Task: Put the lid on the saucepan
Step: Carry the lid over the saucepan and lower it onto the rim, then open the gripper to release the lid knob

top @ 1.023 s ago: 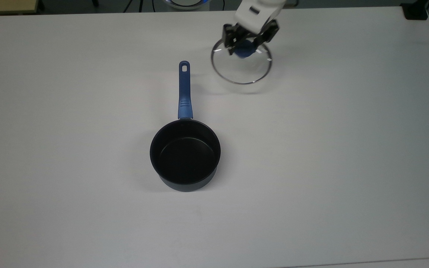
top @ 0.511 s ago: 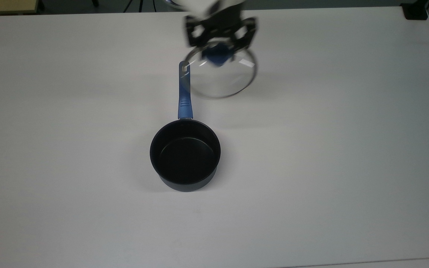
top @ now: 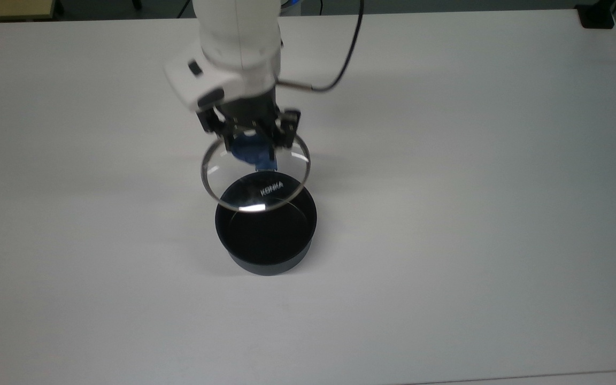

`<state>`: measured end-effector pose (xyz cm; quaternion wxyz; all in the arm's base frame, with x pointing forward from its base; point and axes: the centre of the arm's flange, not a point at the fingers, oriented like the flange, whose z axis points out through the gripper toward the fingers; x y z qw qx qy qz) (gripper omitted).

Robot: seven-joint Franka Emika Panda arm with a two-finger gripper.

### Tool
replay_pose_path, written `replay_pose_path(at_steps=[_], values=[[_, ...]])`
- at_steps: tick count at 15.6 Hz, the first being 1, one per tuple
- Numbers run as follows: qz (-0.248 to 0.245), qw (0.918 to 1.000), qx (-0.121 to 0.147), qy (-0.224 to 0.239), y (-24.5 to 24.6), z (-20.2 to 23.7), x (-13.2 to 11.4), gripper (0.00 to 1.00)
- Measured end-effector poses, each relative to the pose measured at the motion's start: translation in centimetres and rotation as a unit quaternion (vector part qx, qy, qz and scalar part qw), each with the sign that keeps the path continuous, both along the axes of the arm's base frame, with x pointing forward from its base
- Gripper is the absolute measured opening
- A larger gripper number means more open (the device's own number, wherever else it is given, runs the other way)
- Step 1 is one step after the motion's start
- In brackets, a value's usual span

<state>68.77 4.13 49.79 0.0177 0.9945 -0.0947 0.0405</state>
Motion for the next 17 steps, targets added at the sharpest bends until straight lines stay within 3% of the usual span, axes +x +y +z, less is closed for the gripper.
replay_pose_path(at_steps=[4,7,17], values=[[-0.041,0.9989,-0.009,-0.022,0.7,-3.2,1.9,0.66],[-0.044,0.9987,-0.016,-0.02,2.0,-5.1,2.4,0.66],[-0.064,0.9971,-0.019,-0.037,2.5,-5.9,3.1,0.66]])
